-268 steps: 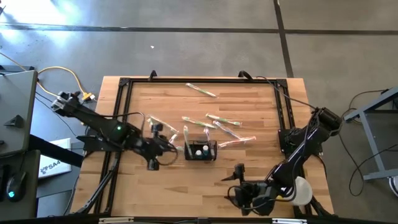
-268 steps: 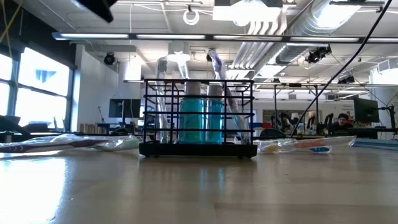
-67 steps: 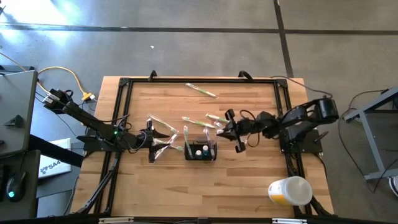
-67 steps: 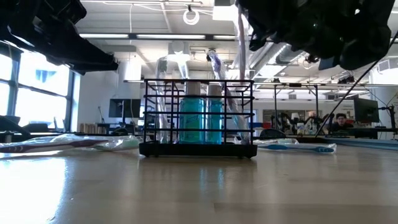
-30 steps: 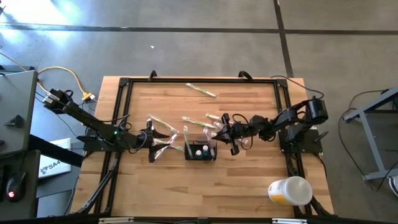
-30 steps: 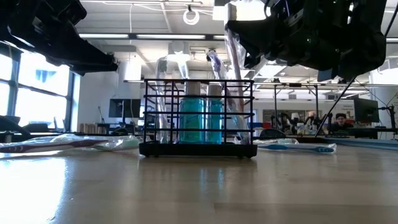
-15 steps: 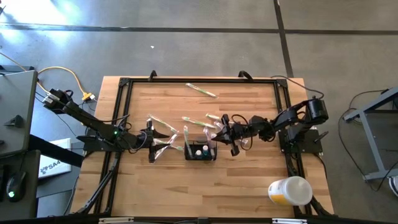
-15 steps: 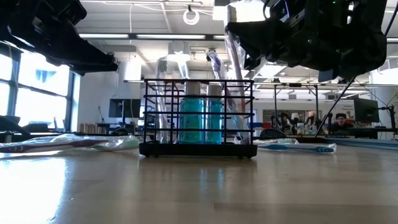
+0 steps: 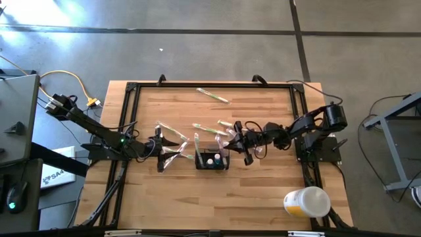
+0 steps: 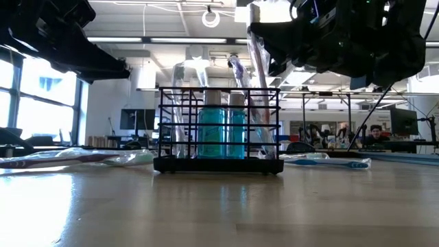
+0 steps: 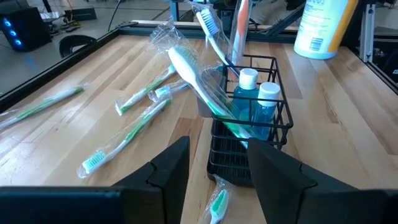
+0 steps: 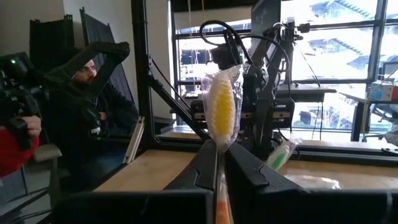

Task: Pick & Place toothbrushing station
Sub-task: Put the orange toothbrush into the wire organizer

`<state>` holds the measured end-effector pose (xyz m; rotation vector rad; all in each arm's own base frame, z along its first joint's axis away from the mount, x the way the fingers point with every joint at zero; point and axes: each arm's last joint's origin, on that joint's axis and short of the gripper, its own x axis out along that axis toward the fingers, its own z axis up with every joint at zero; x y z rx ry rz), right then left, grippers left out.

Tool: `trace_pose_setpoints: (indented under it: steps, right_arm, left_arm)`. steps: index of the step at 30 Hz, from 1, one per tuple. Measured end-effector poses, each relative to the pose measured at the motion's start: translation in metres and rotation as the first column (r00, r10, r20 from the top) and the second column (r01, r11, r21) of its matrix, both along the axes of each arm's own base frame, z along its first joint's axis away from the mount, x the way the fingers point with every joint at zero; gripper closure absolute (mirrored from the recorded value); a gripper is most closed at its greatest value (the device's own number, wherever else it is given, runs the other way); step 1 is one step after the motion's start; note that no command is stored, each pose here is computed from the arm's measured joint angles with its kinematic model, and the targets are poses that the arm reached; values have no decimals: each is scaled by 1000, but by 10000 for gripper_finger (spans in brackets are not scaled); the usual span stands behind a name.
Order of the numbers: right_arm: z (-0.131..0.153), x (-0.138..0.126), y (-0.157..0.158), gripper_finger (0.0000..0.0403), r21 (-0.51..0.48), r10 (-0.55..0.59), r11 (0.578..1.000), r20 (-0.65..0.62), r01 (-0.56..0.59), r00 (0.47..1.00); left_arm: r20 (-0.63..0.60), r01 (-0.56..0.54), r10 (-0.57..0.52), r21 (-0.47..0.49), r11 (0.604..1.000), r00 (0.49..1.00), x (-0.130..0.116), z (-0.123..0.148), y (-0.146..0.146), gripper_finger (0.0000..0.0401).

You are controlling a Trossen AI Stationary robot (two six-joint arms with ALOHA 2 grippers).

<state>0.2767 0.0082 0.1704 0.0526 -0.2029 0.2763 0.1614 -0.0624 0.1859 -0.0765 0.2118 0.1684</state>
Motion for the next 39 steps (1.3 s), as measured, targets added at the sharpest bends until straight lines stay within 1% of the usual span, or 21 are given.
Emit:
trace_pose_setpoints:
  steps: [4, 8, 13, 19, 23, 26, 32, 39]
  right_arm:
    - [6, 6, 0, 397, -1, 8, 1000, 22, -8, 1000]
    - [7, 9, 1, 397, -3, 19, 1000, 13, -19, 1000]
    - [5, 10, 0, 397, 7, 1, 1000, -18, -1, 1000]
    - [-15, 15, 0, 397, 51, 8, 999, -53, -5, 999]
    - [-24, 16, -1, 395, 58, -32, 998, -85, 37, 996]
    - [-25, 16, -1, 384, 53, -34, 998, -87, 39, 996]
    - [-25, 16, 1, 355, 42, 26, 999, -87, -23, 996]
    - [-26, 16, 0, 324, 51, 8, 999, -99, -3, 995]
  left_arm:
    - [0, 0, 0, 0, 1000, 1000, 0, 0, 0, 242]
    - [0, 0, 0, 0, 1000, 1000, 0, 0, 0, 242]
    - [0, 0, 0, 0, 1000, 1000, 0, 0, 0, 242]
    - [-1, 0, 0, 1, 1000, 1000, 0, 0, 0, 242]
    - [-1, 0, 0, 1, 1000, 1000, 0, 0, 0, 242]
    - [-1, 0, 0, 1, 1000, 1000, 0, 0, 0, 242]
    - [-1, 0, 0, 1, 1000, 1000, 0, 0, 0, 242]
    - [-1, 0, 0, 1, 1000, 1000, 0, 0, 0, 242]
